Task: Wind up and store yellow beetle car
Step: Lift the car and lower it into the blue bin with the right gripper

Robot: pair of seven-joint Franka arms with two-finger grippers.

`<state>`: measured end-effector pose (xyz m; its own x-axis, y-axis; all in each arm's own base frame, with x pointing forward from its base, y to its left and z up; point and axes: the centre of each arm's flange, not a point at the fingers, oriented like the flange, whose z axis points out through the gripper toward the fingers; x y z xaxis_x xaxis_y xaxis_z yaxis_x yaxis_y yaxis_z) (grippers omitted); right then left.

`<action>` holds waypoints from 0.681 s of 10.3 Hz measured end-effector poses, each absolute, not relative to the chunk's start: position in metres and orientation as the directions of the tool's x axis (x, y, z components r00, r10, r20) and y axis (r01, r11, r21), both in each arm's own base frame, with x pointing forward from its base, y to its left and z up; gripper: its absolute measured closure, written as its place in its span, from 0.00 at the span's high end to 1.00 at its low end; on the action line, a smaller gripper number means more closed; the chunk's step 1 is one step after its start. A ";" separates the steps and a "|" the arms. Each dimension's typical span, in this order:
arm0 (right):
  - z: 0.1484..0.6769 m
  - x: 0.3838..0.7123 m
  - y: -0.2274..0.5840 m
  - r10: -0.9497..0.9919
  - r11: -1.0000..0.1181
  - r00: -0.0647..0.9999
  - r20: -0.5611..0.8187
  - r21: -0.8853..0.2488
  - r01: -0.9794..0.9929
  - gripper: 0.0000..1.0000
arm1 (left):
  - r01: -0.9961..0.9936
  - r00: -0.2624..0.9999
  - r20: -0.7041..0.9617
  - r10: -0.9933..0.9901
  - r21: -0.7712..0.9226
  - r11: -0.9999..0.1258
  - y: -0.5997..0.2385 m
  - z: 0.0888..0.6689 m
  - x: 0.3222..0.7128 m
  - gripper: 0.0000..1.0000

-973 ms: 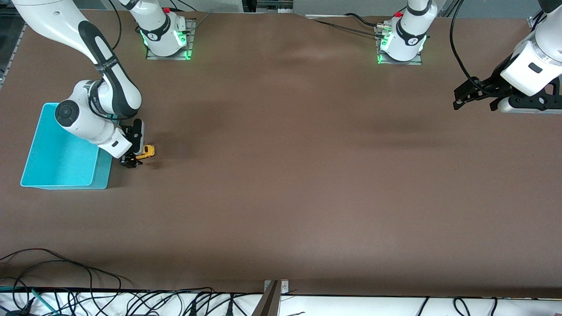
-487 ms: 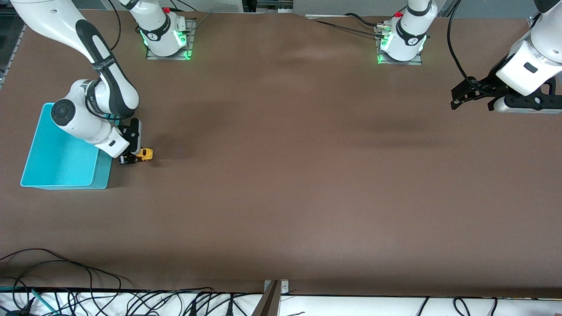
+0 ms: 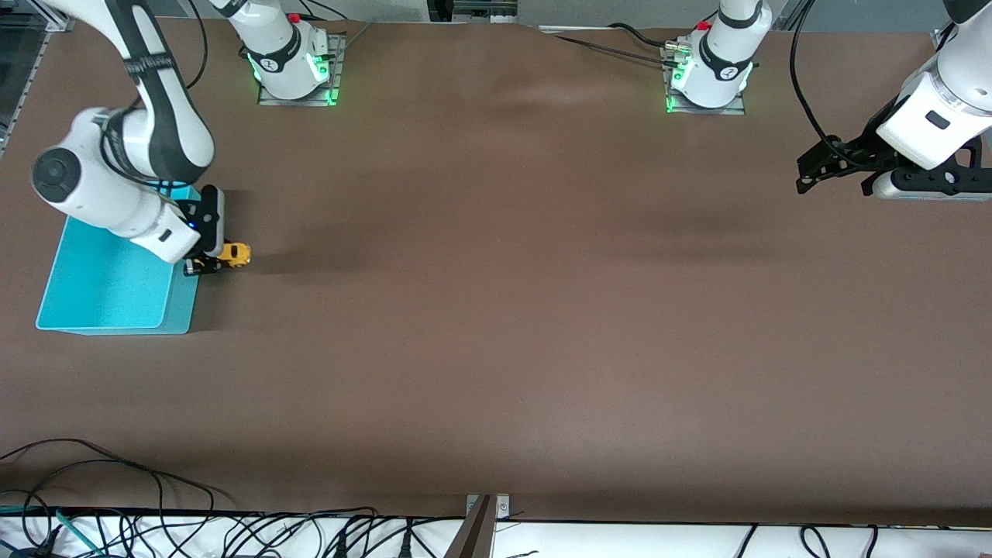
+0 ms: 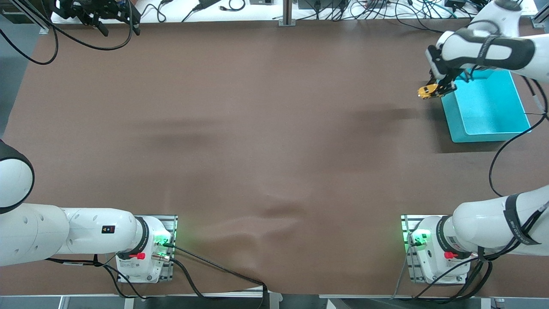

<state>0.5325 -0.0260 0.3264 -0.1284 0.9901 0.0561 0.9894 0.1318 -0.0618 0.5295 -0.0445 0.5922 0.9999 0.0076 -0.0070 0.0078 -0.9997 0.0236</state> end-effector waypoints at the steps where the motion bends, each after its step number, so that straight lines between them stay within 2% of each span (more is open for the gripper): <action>1: 0.350 0.526 -0.026 0.990 0.132 -0.129 0.055 -0.071 0.989 0.44 | 0.008 1.000 -0.007 0.007 0.024 -1.000 -0.045 0.592 0.529 1.00; 4: 0.384 0.522 -0.077 0.988 0.147 -0.141 0.067 -0.114 0.982 0.44 | 0.009 1.000 -0.007 0.009 0.024 -1.000 -0.044 0.592 0.529 1.00; 7: 0.369 0.527 -0.172 0.986 0.167 -0.162 0.048 -0.141 0.976 0.44 | 0.025 1.000 -0.008 0.025 0.024 -0.999 -0.036 0.592 0.530 1.00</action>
